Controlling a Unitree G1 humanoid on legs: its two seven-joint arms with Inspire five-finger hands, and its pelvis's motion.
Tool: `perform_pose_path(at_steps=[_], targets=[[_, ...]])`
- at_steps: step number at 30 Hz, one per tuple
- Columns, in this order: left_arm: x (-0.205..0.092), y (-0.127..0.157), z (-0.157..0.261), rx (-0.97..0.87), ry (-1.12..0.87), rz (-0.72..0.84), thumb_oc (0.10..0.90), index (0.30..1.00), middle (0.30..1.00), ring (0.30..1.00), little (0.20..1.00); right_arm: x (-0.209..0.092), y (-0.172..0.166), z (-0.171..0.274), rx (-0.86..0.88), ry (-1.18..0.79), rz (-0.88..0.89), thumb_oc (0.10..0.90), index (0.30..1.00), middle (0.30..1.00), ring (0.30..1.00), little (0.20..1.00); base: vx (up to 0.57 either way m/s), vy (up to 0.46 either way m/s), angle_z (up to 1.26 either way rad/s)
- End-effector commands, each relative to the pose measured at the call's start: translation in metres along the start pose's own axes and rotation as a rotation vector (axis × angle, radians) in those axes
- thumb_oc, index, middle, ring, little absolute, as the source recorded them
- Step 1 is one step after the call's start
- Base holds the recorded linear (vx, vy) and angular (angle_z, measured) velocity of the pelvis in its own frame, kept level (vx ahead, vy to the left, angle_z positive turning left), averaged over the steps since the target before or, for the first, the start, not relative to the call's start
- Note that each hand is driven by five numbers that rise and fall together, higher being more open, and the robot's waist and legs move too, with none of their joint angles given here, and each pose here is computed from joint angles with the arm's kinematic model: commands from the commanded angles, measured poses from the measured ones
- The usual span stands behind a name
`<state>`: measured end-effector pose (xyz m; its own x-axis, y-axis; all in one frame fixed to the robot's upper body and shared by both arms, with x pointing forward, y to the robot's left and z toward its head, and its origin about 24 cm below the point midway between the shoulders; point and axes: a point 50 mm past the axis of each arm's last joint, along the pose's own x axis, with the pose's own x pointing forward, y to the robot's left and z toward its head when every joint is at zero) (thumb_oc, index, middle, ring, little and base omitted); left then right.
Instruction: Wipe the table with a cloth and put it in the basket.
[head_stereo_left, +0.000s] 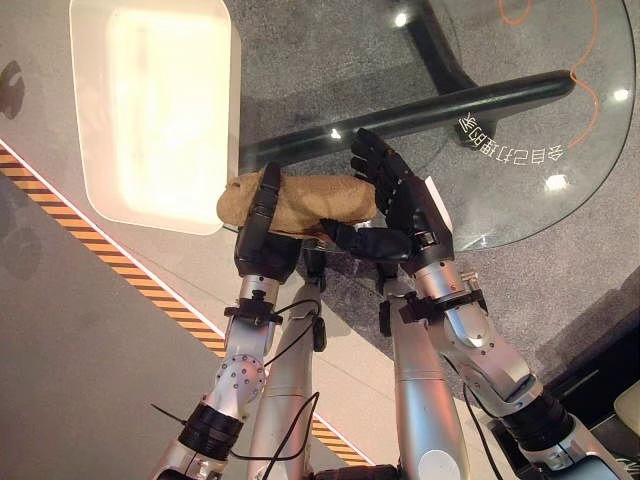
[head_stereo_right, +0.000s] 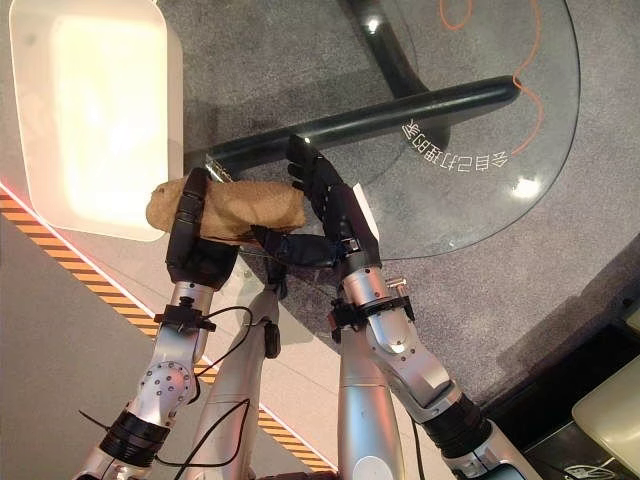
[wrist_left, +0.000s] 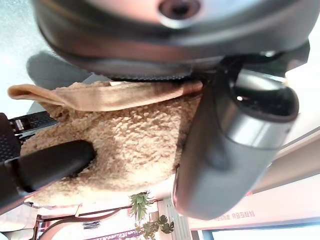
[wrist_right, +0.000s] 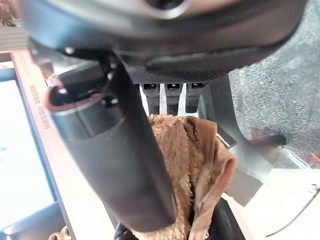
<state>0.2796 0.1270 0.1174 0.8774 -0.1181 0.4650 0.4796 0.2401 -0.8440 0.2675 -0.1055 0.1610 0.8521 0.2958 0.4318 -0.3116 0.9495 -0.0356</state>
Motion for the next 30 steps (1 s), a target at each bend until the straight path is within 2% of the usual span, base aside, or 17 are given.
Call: perform_pose_path(at_steps=[1, 9, 13, 23, 30], targets=[[-0.013, -0.027, 0.013, -0.03, -0.093, -0.168, 0.1, 0.3, 0.3, 0.3, 0.2, 0.005, -0.009, 0.064, 0.09, -0.365, -0.074, 0.8, 0.9, 0.9, 0.9, 0.9, 0.0, 0.0, 0.0], [-0.014, -0.027, 0.016, -0.024, -0.116, -0.177, 0.1, 0.3, 0.3, 0.3, 0.2, 0.005, -0.008, 0.062, 0.093, -0.355, -0.07, 0.8, 0.9, 0.9, 0.9, 0.9, 0.0, 0.0, 0.0], [-0.014, -0.031, 0.029, 0.03, -0.209, -0.23, 0.1, 0.3, 0.3, 0.3, 0.2, 0.006, -0.01, 0.06, 0.083, -0.334, -0.075, 0.8, 0.9, 0.9, 0.9, 0.9, 0.0, 0.0, 0.0], [-0.018, -0.048, 0.091, 0.303, -0.54, -0.3, 0.1, 0.3, 0.3, 0.3, 0.2, 0.002, -0.014, 0.034, 0.022, -0.137, -0.049, 0.8, 0.9, 0.9, 0.9, 0.9, 0.02, 0.053, -0.03], [-0.018, -0.063, 0.124, 0.488, -0.724, -0.19, 0.1, 0.3, 0.3, 0.3, 0.2, -0.003, -0.017, 0.006, -0.035, 0.044, -0.024, 0.8, 0.9, 0.9, 0.9, 0.9, 0.03, 0.091, -0.04]])
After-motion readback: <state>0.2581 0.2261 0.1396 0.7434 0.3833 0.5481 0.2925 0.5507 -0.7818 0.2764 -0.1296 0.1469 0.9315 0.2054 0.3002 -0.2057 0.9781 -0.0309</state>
